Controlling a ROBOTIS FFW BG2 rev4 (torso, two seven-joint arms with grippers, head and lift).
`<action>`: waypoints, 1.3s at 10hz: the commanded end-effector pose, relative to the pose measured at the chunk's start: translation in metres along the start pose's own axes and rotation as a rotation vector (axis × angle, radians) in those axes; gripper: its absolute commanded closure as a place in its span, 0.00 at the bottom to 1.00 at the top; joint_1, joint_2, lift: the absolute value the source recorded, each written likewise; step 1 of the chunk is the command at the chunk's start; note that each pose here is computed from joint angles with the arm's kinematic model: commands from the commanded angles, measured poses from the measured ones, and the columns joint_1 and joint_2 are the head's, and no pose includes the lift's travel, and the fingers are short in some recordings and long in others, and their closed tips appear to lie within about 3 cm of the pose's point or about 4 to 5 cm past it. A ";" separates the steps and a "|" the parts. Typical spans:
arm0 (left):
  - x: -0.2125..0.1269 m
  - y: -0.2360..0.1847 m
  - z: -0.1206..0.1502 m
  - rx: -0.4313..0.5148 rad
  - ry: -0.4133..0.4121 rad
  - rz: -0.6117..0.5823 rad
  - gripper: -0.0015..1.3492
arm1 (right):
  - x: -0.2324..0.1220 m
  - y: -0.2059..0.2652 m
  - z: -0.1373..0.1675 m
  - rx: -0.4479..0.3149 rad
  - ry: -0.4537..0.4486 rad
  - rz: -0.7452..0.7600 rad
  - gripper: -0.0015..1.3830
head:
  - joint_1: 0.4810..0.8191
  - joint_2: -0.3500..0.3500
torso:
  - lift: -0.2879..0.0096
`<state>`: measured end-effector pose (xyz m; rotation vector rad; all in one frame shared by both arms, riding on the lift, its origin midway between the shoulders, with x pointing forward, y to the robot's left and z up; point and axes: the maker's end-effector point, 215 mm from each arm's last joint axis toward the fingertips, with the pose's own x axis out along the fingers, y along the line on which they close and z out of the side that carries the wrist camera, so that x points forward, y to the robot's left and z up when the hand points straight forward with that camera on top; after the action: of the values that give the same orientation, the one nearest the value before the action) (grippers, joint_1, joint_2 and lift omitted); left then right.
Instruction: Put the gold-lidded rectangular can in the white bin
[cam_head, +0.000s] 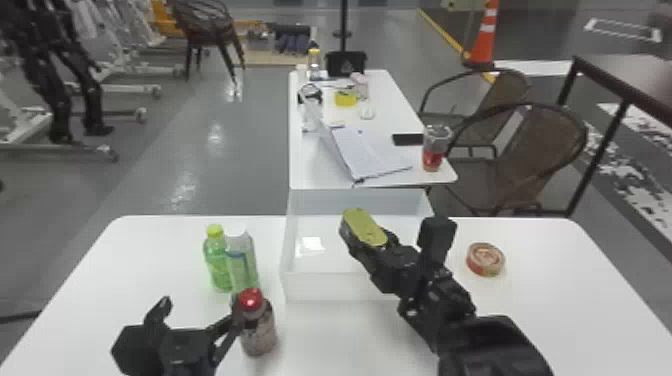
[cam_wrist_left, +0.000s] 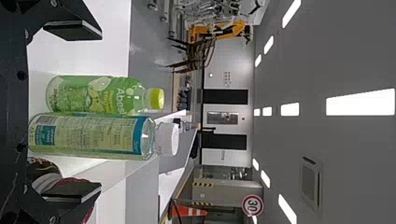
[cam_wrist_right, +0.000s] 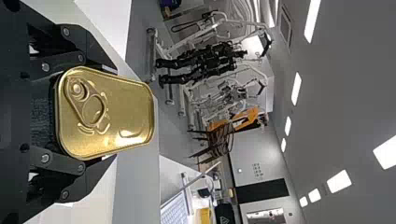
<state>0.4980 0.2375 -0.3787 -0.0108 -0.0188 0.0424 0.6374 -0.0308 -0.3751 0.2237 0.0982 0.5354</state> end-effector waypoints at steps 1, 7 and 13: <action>0.000 0.000 0.000 0.000 -0.001 0.000 0.12 | 0.005 -0.001 0.014 0.014 -0.026 0.007 0.59 | 0.20 0.50 | 0.63; 0.000 -0.001 -0.001 0.000 -0.001 0.001 0.12 | 0.005 0.007 0.028 0.043 -0.071 0.023 0.12 | 0.20 0.50 | 0.63; 0.003 -0.006 0.006 -0.002 -0.014 -0.004 0.12 | -0.069 -0.022 0.114 -0.043 -0.193 -0.087 0.09 | 0.20 0.50 | 0.63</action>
<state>0.5006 0.2324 -0.3739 -0.0138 -0.0300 0.0397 0.6128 -0.0897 -0.2719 0.2396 -0.0824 0.4527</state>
